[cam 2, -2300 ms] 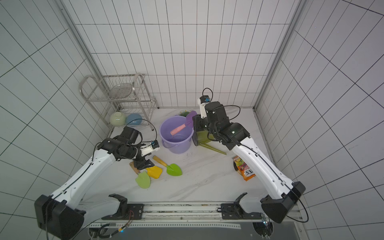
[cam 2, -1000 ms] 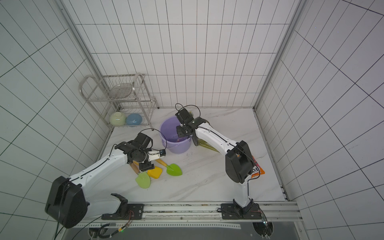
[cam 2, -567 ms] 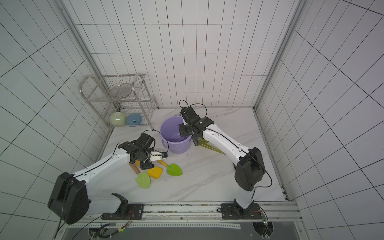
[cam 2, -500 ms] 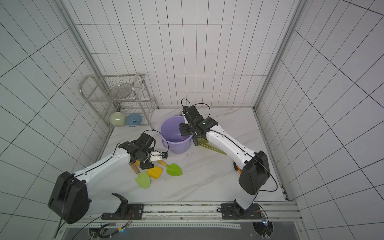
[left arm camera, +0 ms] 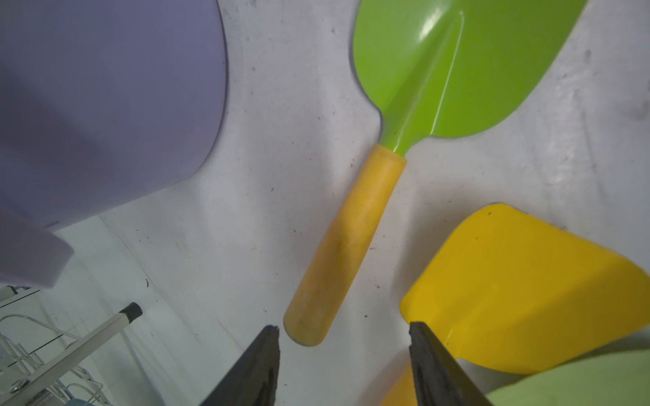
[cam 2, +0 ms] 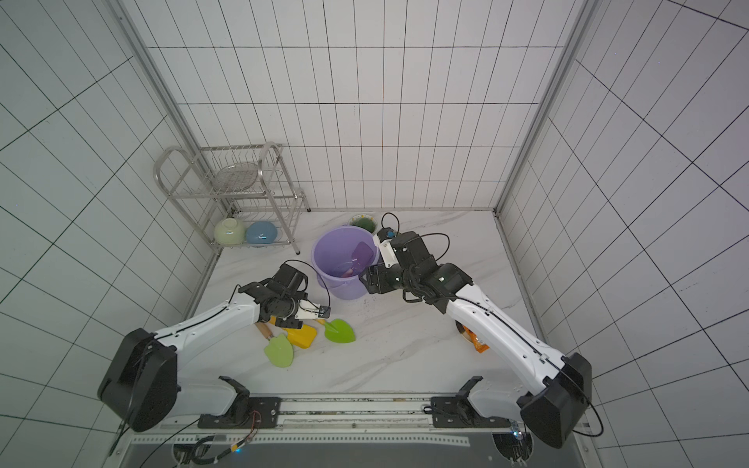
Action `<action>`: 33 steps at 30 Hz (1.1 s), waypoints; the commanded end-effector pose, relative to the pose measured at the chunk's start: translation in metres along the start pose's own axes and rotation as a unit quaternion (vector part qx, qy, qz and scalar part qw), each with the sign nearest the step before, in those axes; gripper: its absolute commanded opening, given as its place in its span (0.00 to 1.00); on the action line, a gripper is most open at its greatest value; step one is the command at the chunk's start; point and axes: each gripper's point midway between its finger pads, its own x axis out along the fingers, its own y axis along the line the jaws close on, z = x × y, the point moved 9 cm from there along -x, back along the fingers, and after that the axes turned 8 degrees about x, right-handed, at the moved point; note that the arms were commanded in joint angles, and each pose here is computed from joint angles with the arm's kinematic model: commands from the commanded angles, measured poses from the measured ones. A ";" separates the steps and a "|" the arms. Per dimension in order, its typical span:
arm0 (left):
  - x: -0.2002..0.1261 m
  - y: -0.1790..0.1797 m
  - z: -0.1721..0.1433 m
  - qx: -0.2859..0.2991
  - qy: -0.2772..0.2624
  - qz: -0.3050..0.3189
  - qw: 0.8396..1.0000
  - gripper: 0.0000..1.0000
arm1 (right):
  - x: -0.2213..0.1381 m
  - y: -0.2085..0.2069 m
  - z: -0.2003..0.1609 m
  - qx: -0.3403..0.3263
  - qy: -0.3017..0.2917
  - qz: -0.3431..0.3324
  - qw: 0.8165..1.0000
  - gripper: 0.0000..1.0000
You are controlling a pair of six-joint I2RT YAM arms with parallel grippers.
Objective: Organize the gardening tools
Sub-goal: Pick up the gardening tool from the center of the board.
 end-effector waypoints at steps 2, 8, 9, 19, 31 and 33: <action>0.011 0.005 0.002 0.029 0.006 0.032 0.999 0.60 | -0.013 0.005 -0.003 0.005 -0.029 0.053 0.998 0.78; 0.018 0.006 0.002 0.032 0.008 0.044 0.998 0.59 | -0.014 0.003 -0.014 0.012 -0.028 0.073 0.997 0.78; 0.019 0.005 0.002 0.033 0.009 0.044 0.998 0.57 | -0.014 0.002 -0.016 0.013 -0.027 0.074 0.997 0.78; 0.035 0.000 0.000 0.046 0.024 0.033 0.998 0.42 | -0.008 -0.004 -0.022 0.019 -0.030 0.072 0.997 0.73; 0.042 -0.007 0.002 0.038 0.020 0.018 0.999 0.28 | -0.004 -0.011 -0.024 0.023 -0.034 0.046 0.998 0.61; 0.039 -0.004 0.003 0.026 0.016 0.024 0.999 0.26 | -0.005 -0.011 -0.023 0.025 -0.040 0.041 0.998 0.59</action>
